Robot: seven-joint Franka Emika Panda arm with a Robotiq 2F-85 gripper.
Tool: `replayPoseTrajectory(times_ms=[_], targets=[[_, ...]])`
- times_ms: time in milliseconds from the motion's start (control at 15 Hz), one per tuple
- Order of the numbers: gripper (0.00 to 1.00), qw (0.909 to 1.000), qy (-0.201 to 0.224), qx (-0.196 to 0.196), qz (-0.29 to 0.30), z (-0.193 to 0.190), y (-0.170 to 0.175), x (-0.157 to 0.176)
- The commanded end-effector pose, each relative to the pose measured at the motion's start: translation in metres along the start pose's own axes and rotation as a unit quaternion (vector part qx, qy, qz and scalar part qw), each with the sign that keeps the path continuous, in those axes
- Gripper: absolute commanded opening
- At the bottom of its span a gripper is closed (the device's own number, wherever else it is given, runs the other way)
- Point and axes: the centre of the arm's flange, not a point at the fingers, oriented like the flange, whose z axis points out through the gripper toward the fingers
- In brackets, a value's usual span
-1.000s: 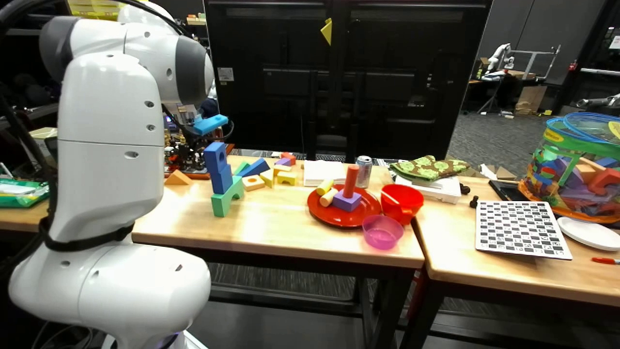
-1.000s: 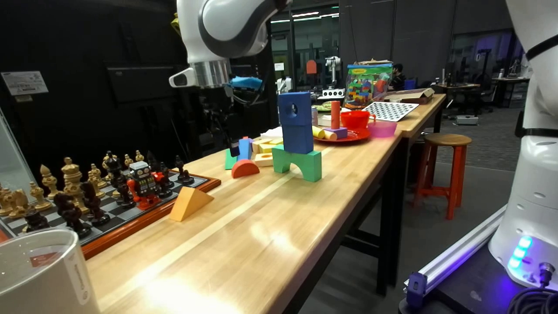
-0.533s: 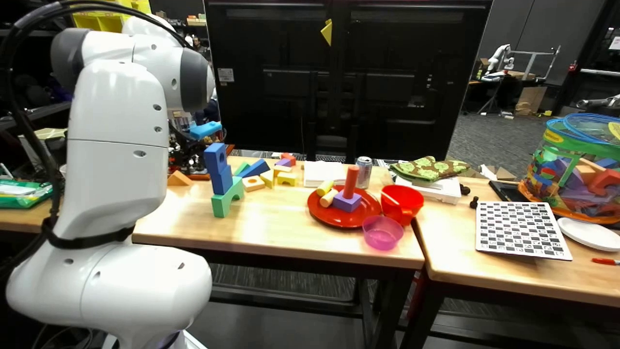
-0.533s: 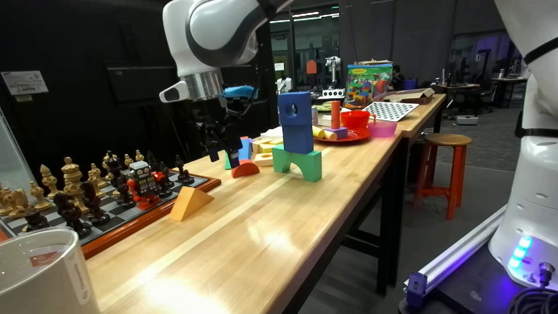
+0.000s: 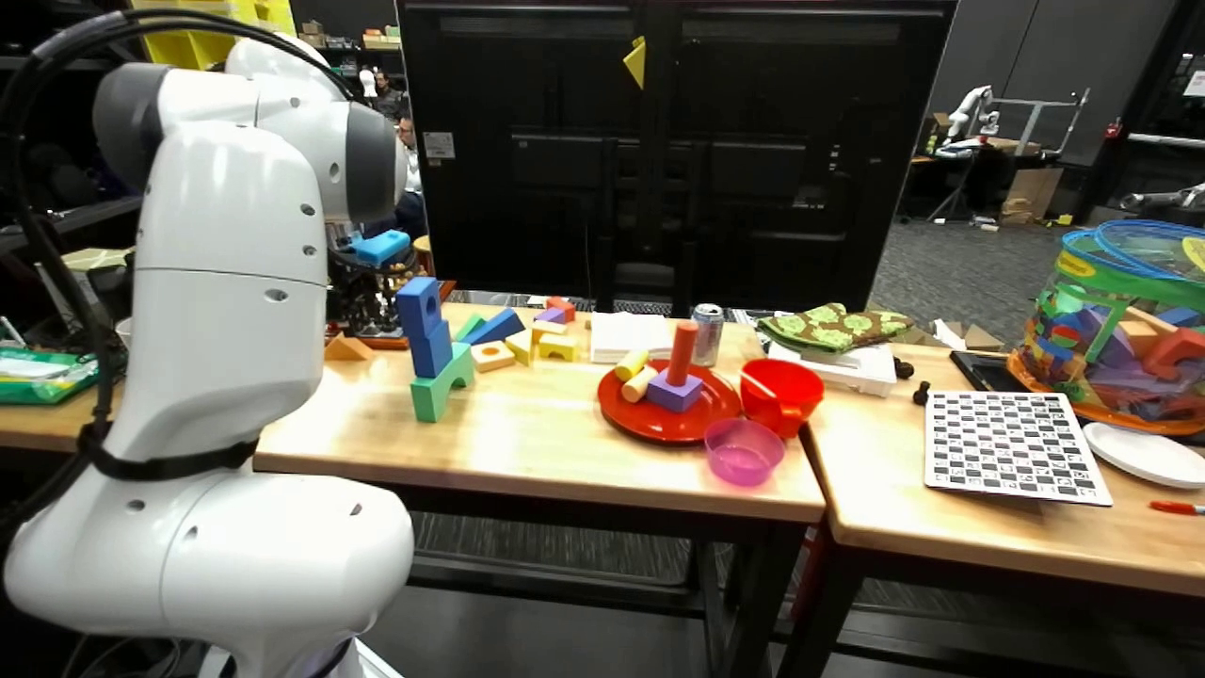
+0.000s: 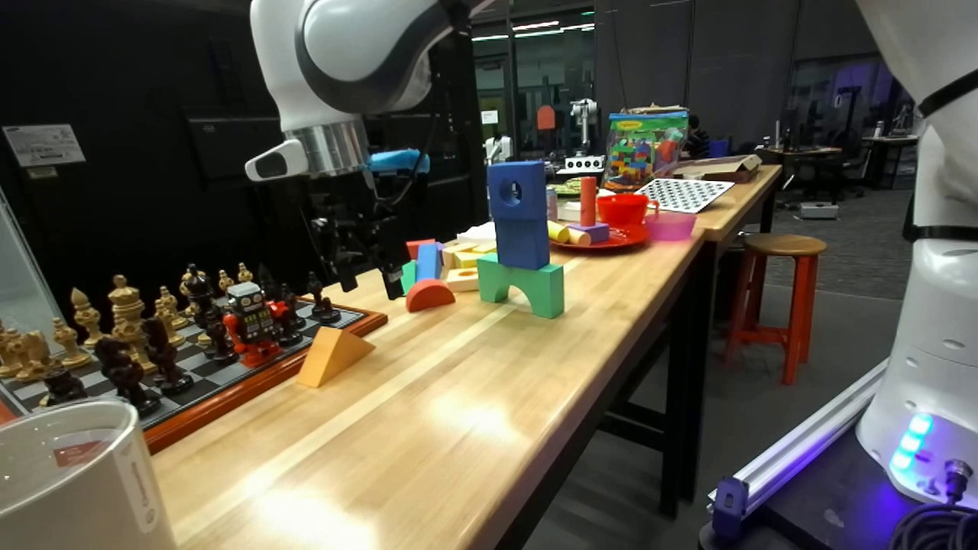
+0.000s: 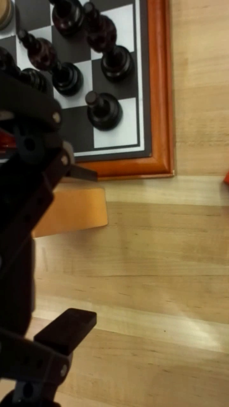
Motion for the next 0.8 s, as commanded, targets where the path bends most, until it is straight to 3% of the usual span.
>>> replayPoseTrajectory(times_ms=[0, 733], targets=[[1.0, 0.9989, 0.005, -0.001, -0.047, -0.001, 0.009, 0.011], [1.0, 0.9946, 0.023, -0.005, -0.101, 0.003, 0.027, 0.033]])
